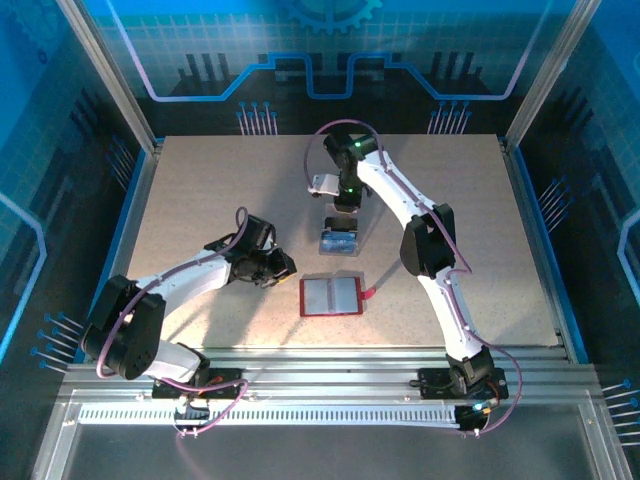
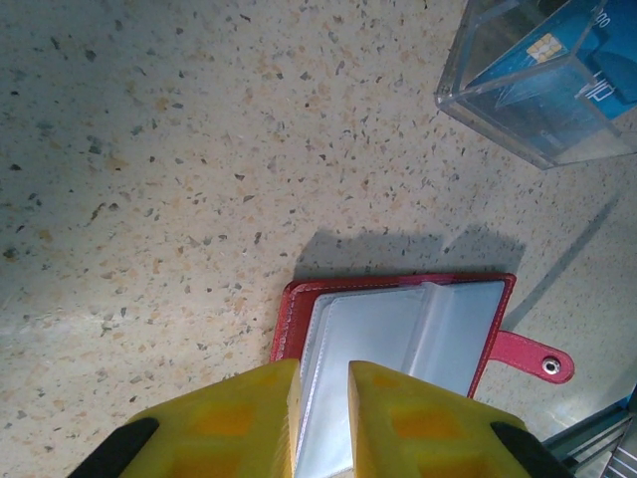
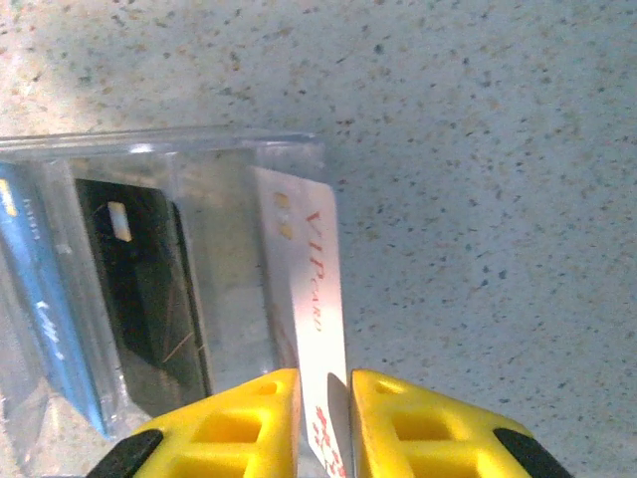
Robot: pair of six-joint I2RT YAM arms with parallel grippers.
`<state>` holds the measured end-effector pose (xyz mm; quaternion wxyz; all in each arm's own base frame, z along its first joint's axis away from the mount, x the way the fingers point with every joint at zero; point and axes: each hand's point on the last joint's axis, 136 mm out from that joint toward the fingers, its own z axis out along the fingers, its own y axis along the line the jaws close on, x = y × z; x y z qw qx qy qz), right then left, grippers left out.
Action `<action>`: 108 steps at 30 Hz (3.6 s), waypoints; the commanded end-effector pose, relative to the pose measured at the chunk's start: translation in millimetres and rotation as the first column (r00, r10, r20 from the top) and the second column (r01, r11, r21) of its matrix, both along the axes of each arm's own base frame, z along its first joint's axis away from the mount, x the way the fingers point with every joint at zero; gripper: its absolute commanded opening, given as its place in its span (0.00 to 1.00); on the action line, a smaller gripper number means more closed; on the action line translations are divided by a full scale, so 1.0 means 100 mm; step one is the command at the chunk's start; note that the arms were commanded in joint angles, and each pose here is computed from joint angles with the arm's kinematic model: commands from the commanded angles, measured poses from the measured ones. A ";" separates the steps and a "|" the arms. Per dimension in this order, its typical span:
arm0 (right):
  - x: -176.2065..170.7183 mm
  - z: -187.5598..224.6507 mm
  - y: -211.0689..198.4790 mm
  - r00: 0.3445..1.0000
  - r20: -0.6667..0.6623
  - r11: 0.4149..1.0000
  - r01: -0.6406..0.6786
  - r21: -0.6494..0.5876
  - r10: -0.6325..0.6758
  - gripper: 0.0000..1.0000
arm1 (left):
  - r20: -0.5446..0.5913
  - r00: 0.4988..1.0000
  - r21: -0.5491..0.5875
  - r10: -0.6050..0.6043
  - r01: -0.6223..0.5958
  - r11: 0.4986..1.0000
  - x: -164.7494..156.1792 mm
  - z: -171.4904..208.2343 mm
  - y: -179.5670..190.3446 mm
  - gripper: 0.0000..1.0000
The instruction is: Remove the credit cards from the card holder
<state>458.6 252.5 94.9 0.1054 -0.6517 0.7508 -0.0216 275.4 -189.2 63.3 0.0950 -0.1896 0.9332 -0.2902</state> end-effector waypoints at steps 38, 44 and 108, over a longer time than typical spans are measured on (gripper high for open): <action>0.21 0.26 -0.03 0.989 0.119 0.994 0.080 0.076 -0.089 0.29 | -0.012 1.000 -0.014 -0.028 0.028 1.000 0.01 0.00 -0.02 0.21; 0.14 0.55 0.00 0.982 0.157 0.990 0.086 0.116 -0.104 0.29 | -0.008 1.000 -0.024 -0.027 0.027 0.999 0.02 0.00 -0.03 0.21; -2.31 0.03 0.69 0.577 -0.661 0.364 0.817 0.448 -0.480 0.18 | -0.050 0.998 -0.099 -0.033 0.028 0.995 -0.23 -0.21 -0.24 0.13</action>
